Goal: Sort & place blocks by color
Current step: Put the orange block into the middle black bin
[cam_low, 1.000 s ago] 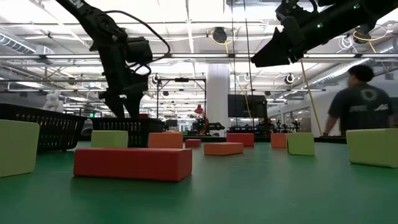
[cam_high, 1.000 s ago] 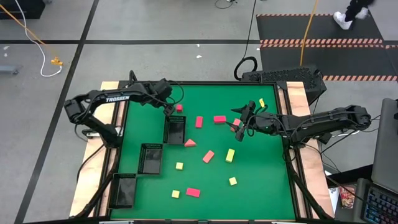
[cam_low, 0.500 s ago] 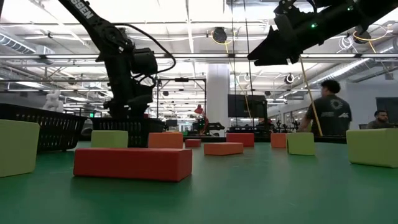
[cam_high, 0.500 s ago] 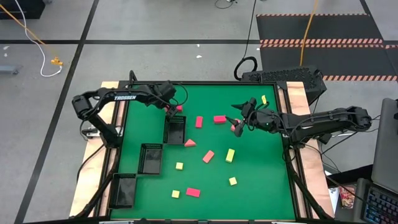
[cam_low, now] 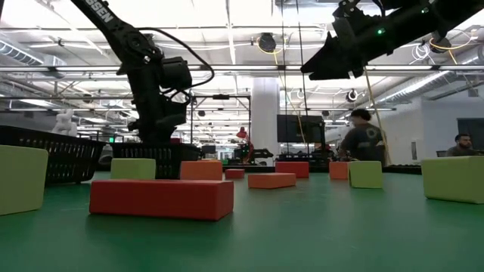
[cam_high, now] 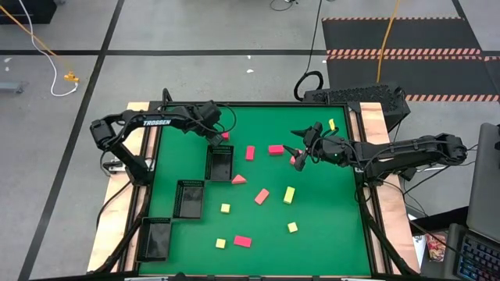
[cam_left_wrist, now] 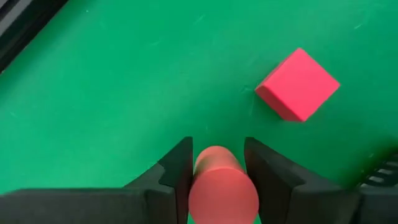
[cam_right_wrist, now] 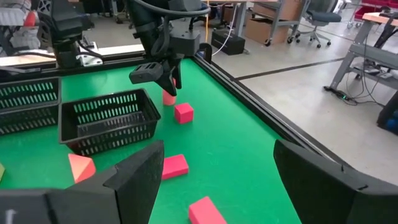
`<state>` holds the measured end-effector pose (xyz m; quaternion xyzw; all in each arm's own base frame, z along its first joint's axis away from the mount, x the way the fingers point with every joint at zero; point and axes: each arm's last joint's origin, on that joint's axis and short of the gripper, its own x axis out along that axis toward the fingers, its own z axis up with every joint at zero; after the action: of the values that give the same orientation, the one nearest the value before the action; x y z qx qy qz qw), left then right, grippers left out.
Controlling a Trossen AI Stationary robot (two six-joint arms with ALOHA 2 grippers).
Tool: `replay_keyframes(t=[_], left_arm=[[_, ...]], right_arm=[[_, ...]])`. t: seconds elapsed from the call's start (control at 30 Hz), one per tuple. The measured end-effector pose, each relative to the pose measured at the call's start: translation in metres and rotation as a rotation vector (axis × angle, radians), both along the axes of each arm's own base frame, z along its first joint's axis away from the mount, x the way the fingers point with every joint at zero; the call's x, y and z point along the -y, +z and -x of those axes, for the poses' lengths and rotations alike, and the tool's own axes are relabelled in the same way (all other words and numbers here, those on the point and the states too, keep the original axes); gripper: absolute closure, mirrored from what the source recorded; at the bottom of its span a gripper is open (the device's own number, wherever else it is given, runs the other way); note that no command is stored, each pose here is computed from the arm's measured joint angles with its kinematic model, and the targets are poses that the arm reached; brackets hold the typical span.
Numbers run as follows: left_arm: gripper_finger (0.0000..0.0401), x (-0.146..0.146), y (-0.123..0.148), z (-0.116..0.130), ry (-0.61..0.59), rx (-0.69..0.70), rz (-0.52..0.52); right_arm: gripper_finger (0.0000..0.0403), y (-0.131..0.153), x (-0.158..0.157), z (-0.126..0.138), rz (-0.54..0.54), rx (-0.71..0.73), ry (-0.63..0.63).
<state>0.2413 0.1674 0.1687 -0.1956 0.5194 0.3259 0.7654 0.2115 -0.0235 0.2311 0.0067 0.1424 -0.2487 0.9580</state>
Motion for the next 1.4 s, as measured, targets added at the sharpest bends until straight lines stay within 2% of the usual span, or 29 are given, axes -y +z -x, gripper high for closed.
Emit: replay_keyframes(t=[0.23,0.5,0.63,0.8,1.03,1.2,1.4], left_arm=[[0.0279,-0.002,0.007,0.004,0.01,0.017,-0.013],[0.0279,0.01,0.058,0.014,0.003,0.127,-0.057],[0.0279,0.03,0.088,0.024,-0.017,0.179,-0.052],[0.0279,0.07,0.117,0.04,-0.056,0.247,-0.013],[0.0279,0.129,0.138,0.059,-0.119,0.335,0.119],[0.0279,0.159,0.135,0.064,-0.15,0.281,0.264],[0.0279,0.181,0.122,0.056,-0.196,0.166,0.422]], right_arm=[[0.0106,0.0,0.0,0.0,0.039,-0.022,0.013],[0.0106,0.0,0.005,0.001,0.068,-0.04,0.0],[0.0106,0.0,0.007,0.001,0.068,-0.04,-0.01],[0.0106,0.0,0.007,0.001,0.067,-0.04,-0.01],[0.0106,0.0,0.007,0.001,0.033,-0.02,-0.021],[0.0106,0.0,0.007,0.001,-0.023,0.011,-0.03],[0.0106,0.0,0.004,0.0,-0.1,0.038,0.043]])
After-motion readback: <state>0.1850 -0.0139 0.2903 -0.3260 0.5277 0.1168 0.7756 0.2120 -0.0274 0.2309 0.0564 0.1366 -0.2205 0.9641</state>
